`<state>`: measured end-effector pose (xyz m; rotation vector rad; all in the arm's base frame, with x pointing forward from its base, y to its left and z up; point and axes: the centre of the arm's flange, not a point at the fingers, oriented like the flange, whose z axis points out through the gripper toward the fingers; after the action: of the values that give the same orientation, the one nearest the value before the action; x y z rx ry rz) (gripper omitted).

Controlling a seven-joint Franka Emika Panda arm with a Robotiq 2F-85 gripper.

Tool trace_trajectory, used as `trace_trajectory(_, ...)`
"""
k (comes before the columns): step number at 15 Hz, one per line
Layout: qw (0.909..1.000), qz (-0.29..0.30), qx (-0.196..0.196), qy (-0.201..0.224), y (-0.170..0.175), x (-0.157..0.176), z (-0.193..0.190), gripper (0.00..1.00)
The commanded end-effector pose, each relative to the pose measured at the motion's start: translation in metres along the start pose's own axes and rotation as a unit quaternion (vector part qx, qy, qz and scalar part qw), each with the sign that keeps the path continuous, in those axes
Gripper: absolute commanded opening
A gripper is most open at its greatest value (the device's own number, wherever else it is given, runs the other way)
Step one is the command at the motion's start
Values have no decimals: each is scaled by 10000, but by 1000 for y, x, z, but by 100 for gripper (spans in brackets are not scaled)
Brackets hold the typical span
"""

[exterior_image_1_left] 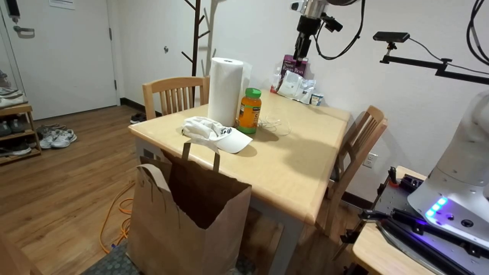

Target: Uncover the bottle and put the lid on the table

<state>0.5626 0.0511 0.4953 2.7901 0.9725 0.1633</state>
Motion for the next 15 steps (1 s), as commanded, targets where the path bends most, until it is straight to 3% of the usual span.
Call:
trace_trajectory(1, 9992, -343, 206, -41, 9, 47, 11, 100)
trace_trajectory(3, 9982, -440, 393, -59, 7, 58, 23, 100)
trace_trajectory(5, 9994, -286, 214, -42, -4, 47, 26, 100)
trace_trajectory(9, 9993, -267, 244, -79, 1, 51, 33, 100)
trace_trajectory(11, 9999, 10, 154, -4, -4, 59, 45, 100)
trace_trajectory(15, 9979, 406, 463, 177, -15, 78, 74, 100)
